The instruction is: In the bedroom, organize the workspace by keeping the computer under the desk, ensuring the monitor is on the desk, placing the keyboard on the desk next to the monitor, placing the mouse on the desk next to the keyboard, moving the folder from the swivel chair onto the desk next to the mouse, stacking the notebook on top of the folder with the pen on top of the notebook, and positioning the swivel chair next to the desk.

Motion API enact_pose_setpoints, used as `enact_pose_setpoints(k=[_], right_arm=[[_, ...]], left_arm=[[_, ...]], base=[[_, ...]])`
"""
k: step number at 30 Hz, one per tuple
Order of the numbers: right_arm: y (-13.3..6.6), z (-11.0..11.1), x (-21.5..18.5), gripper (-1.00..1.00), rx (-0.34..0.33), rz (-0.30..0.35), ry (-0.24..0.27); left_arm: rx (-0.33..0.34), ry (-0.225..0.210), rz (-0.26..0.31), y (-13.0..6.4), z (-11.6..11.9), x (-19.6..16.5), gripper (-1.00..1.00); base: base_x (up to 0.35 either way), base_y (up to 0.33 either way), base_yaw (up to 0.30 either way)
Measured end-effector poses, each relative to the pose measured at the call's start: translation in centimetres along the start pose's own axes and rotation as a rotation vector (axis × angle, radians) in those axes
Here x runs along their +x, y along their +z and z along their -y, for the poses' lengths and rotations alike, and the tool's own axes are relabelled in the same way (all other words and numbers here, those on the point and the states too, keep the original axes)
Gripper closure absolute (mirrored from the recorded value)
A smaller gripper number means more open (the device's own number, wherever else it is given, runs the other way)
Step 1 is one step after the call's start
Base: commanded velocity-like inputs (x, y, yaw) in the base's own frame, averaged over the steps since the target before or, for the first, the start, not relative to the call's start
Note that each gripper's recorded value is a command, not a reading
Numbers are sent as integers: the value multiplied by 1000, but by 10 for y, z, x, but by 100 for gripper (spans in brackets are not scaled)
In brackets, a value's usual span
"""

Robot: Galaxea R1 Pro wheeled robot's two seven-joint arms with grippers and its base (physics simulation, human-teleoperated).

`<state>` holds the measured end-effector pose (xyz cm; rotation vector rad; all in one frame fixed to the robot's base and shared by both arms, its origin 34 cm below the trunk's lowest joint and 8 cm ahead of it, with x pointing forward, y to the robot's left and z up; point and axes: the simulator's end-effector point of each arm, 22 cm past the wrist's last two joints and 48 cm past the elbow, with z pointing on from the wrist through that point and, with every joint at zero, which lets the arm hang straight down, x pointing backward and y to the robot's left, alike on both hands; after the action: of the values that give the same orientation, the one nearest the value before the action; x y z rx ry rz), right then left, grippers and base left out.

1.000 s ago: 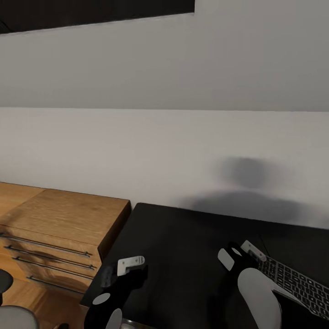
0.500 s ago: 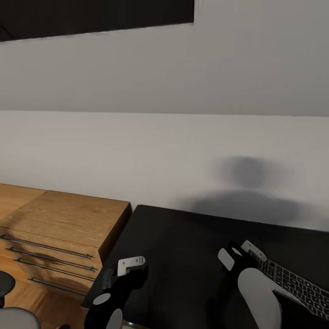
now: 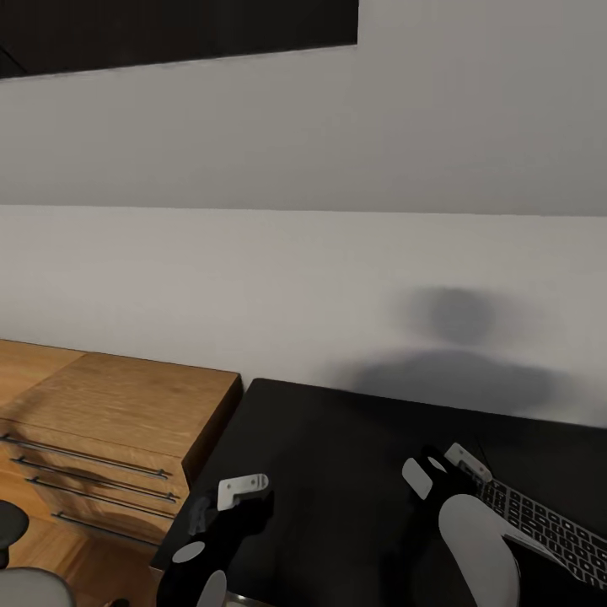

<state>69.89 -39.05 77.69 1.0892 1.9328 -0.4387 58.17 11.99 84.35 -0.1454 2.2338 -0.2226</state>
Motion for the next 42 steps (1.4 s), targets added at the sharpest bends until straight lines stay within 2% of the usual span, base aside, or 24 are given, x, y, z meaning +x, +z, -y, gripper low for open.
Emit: enact_pose_setpoints(k=[15, 28, 42], right_arm=[[-3, -4, -3, -100, -5, 8, 10], [-3, -6, -10, -100, -10, 20, 21], [-4, -7, -10, -100, -13, 19, 21]], left_arm=[[2, 5, -8, 1, 1, 4, -100], [2, 7, -4, 0, 2, 3, -100], [3, 6, -3, 0, 2, 2, -100]], base=[[0, 0, -1], [0, 0, -215], [0, 0, -29]])
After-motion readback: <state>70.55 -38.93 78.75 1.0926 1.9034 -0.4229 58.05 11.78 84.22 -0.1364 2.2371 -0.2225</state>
